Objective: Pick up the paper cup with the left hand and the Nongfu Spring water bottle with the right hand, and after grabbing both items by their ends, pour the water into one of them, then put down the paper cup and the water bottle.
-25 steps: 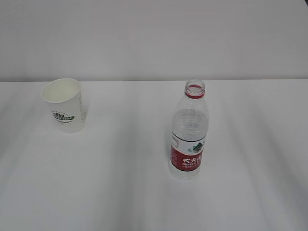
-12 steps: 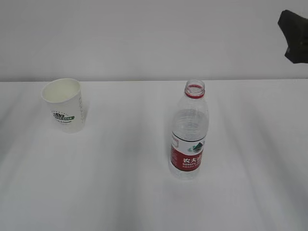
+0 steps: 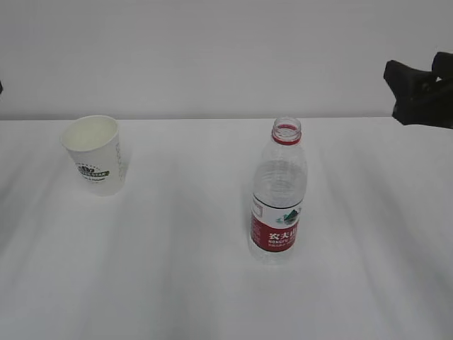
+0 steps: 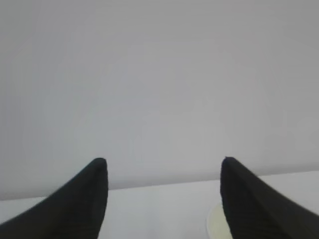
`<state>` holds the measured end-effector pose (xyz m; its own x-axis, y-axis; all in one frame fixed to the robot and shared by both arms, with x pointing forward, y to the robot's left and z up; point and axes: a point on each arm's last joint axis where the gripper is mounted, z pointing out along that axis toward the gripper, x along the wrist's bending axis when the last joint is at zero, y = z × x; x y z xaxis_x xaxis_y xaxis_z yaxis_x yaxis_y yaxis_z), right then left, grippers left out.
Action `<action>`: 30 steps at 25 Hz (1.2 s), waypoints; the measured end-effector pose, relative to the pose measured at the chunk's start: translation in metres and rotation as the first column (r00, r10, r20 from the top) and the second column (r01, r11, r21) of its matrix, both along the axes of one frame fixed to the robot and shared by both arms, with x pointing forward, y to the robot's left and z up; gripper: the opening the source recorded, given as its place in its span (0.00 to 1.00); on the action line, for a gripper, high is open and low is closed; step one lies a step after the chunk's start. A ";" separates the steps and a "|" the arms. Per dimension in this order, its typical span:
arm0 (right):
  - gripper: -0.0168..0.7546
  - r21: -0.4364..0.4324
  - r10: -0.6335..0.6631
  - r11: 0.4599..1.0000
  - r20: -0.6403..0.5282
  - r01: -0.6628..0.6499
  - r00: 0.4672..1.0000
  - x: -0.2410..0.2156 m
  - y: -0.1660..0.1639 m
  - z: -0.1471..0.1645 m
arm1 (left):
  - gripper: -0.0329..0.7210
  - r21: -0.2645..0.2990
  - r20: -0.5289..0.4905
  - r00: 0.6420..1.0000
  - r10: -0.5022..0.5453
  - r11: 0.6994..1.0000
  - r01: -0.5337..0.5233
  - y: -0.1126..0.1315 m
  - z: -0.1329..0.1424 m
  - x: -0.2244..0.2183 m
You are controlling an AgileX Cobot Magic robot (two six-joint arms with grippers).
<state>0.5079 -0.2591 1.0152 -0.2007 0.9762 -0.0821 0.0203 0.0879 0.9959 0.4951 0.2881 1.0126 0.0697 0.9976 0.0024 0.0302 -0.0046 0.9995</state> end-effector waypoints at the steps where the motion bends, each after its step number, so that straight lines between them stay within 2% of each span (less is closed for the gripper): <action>1: 0.72 -0.003 0.004 1.000 -0.006 -0.004 1.000 0.001 0.000 -0.003 | 0.73 0.000 -0.009 1.000 0.000 1.000 0.000 0.000 -0.005 -0.002; 13: 0.71 0.026 0.034 0.999 -0.009 -0.034 0.999 -0.018 0.001 -0.056 | 0.73 -0.011 -0.084 0.996 -0.006 1.000 0.005 0.001 -0.049 -0.029; 18: 0.71 0.023 0.036 0.999 -0.090 -0.034 0.995 -0.032 0.000 -0.079 | 0.73 -0.037 -0.083 0.995 -0.046 0.998 0.043 -0.003 -0.065 -0.040; 26: 0.72 0.004 0.083 0.996 -0.162 -0.084 0.983 -0.049 0.002 -0.093 | 0.73 -0.047 -0.271 0.954 -0.131 0.991 0.122 -0.009 -0.107 -0.062; 30: 0.72 -0.011 0.139 0.990 -0.170 -0.143 0.976 -0.053 0.006 -0.095 | 0.73 -0.044 -0.284 0.942 -0.180 0.984 0.175 -0.014 -0.110 -0.063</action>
